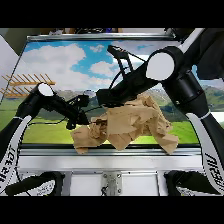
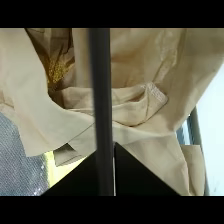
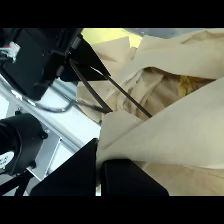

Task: Fold the clothes and pants, and hang the long-sleeved shirts on hangers.

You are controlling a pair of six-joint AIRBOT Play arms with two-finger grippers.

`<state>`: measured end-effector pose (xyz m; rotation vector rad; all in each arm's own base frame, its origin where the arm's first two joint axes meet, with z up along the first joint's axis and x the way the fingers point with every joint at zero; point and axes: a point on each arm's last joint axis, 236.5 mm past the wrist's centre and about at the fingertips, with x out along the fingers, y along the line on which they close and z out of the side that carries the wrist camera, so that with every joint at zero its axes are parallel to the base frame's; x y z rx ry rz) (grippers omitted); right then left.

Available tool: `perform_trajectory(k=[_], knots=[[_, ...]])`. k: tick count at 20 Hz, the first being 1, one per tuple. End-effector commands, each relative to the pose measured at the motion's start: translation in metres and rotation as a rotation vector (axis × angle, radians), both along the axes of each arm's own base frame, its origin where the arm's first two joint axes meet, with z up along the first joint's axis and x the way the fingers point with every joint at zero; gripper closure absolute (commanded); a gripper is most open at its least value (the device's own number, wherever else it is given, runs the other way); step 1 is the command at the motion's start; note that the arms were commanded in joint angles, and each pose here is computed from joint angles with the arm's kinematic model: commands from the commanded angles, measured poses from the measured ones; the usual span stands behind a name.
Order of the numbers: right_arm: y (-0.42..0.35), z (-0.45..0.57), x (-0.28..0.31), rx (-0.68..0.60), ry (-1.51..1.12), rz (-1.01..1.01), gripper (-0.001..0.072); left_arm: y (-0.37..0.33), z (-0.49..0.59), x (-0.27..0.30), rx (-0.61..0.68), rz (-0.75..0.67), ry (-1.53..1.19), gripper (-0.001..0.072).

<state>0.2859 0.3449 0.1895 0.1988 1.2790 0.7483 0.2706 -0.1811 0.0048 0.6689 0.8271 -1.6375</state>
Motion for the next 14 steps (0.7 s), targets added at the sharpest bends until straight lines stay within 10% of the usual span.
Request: perform_trajectory(k=[1,5,8,14], knots=[[0.013,-0.006,0.005,0.02,-0.007,0.008,0.0699,0.0,0.0,-0.001,0.0,-0.003,0.001,0.0693],[0.012,-0.006,0.005,0.014,-0.017,0.026,0.0662,0.0,0.0,-0.001,0.0,-0.003,0.001,0.0693],[0.004,-0.004,0.0,-0.003,-0.024,0.052,0.0055,0.0,0.0,-0.003,-0.001,-0.009,0.008,0.0693],[-0.059,0.029,-0.001,-0.037,-0.108,0.073,0.0051,0.0,0.001,-0.004,-0.001,-0.013,0.015,0.0693]])
